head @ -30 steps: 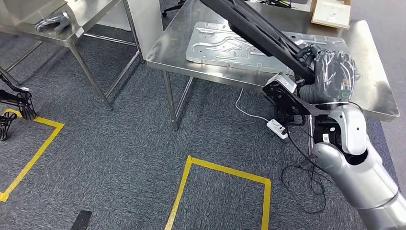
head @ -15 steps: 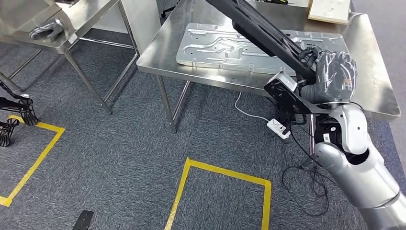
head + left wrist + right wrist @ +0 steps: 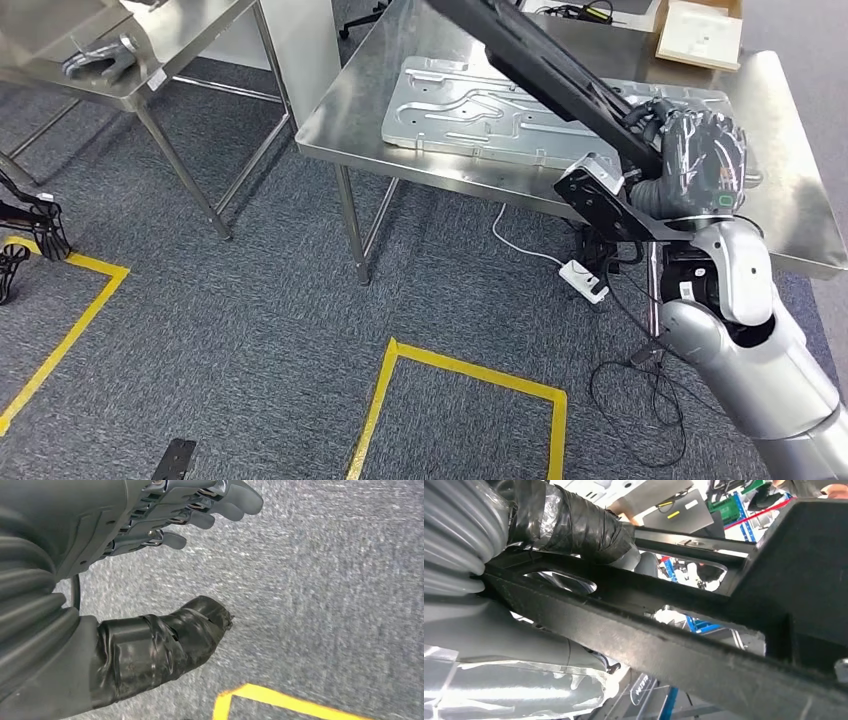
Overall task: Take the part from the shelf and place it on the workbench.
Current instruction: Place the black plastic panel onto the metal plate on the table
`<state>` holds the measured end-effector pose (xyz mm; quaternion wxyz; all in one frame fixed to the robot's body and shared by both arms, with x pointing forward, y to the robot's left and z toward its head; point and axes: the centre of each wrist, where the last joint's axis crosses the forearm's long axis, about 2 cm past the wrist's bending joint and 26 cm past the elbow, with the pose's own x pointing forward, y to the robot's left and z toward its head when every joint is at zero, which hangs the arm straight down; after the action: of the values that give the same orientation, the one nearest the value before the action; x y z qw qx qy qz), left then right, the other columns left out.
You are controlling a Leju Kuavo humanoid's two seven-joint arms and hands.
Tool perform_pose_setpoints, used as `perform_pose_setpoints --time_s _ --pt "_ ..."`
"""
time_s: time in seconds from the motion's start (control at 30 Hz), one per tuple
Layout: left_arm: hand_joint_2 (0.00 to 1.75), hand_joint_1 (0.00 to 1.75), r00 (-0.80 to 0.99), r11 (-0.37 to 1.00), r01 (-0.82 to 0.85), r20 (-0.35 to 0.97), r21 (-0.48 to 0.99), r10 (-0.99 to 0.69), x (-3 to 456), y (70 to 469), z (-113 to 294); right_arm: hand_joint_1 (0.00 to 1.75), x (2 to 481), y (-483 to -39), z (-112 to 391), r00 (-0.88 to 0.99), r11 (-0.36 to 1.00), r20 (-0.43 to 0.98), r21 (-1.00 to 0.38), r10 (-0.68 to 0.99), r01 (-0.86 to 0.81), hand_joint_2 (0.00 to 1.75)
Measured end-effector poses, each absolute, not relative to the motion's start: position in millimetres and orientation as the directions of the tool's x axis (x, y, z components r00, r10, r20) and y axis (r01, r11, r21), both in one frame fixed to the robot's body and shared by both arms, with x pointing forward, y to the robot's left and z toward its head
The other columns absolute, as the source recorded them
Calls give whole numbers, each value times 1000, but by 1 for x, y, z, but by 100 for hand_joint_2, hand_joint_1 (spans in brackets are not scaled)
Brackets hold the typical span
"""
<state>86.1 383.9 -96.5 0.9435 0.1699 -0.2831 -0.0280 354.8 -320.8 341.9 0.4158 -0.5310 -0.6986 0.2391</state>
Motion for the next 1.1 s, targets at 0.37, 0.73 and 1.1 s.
perform_pose_setpoints --time_s 0.37,0.73,1.1 --pt "175 0 837 943 -40 527 331 -149 86 381 -97 175 354 -322 342 -84 315 323 -778 943 544 175" --pt "175 0 839 943 -39 524 329 -149 84 381 -97 175 353 -322 344 -81 310 320 -775 944 550 175" --pt "175 0 837 944 -39 527 328 -148 86 380 -97 175 351 -327 342 -66 298 315 -780 947 550 175"
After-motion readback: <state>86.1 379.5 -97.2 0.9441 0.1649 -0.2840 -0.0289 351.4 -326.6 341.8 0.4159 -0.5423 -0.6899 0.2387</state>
